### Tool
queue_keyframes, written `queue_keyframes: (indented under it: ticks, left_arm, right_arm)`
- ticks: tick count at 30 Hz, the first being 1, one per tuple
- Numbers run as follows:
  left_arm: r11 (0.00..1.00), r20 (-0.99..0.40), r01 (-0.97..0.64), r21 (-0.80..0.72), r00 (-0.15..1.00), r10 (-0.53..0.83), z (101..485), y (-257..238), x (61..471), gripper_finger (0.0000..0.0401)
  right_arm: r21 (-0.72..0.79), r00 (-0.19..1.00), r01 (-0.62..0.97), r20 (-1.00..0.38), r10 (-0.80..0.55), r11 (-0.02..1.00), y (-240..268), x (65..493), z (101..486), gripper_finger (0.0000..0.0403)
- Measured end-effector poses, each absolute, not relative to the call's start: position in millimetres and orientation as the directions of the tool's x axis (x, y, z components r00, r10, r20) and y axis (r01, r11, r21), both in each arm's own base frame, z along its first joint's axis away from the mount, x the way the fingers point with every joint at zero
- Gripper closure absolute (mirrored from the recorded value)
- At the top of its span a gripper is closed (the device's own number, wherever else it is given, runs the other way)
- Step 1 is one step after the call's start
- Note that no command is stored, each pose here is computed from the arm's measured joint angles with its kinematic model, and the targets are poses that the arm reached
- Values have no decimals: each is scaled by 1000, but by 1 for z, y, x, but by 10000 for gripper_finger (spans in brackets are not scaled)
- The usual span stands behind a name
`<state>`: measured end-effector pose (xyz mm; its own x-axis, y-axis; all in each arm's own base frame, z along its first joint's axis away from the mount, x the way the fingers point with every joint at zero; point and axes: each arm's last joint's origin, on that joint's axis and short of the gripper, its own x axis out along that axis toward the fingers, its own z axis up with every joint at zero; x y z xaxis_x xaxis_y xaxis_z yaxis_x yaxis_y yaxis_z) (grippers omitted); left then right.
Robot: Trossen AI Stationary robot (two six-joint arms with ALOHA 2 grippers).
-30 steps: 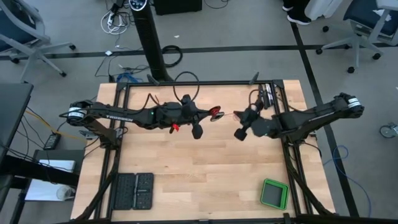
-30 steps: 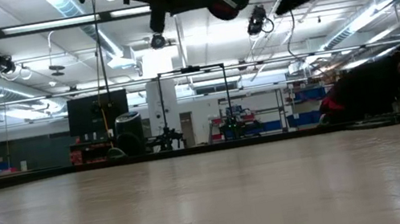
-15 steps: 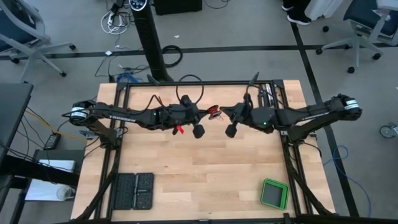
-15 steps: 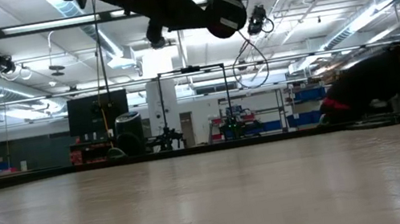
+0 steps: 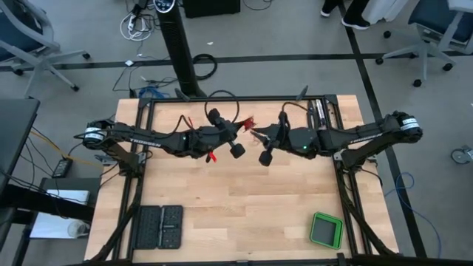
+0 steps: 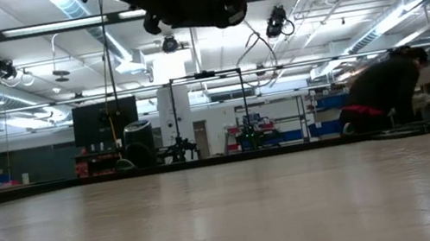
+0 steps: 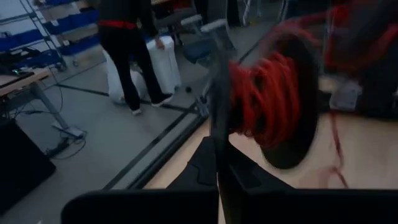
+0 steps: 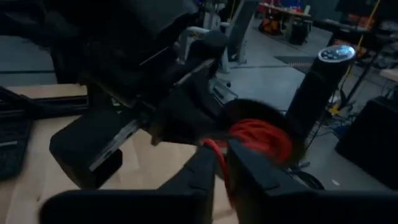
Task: Coil cords
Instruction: Coil the red wire cable onto the black spool
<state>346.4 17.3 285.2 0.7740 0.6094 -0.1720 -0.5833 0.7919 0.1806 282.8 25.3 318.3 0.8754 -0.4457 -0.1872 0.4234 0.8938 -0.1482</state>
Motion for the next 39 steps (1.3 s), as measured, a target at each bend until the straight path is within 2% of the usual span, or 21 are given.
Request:
queue_keyframes:
  ticks: [3, 7, 12, 15, 19, 32, 34, 37, 39]
  left_arm:
    - [805, -150, -572, 157, 792, 592, 288, 17, 347, 401]
    - [826, -119, -553, 107, 818, 563, 289, 16, 348, 401]
    - [835, -51, -547, 60, 834, 550, 287, 15, 346, 401]
    - [833, -18, -551, 47, 834, 552, 279, 16, 342, 401]
    - [840, 7, -533, 102, 845, 535, 269, 16, 337, 401]
    - [842, -4, -525, 128, 848, 529, 262, 13, 335, 401]
    - [842, 0, -525, 124, 848, 529, 263, 13, 335, 401]
    - [843, 17, -526, 112, 849, 528, 265, 13, 335, 401]
    - [843, 18, -526, 110, 849, 527, 265, 12, 335, 401]
  right_arm:
    - [-141, 889, 412, -154, -431, 900, 27, 291, 316, 308]
    - [-143, 882, 412, -183, -433, 900, 28, 298, 307, 261]
    - [-154, 869, 390, -265, -419, 908, 38, 296, 296, 248]
    - [-173, 858, 356, -330, -395, 918, 50, 287, 291, 253]
    - [-202, 784, 405, -426, -452, 892, 54, 268, 286, 258]
    - [-226, 782, 381, -439, -443, 897, 51, 256, 293, 284]
    - [-235, 774, 389, -441, -454, 891, 49, 256, 293, 304]
    - [-253, 756, 394, -458, -468, 884, 46, 255, 291, 372]
    - [-256, 755, 396, -456, -471, 882, 45, 255, 291, 392]
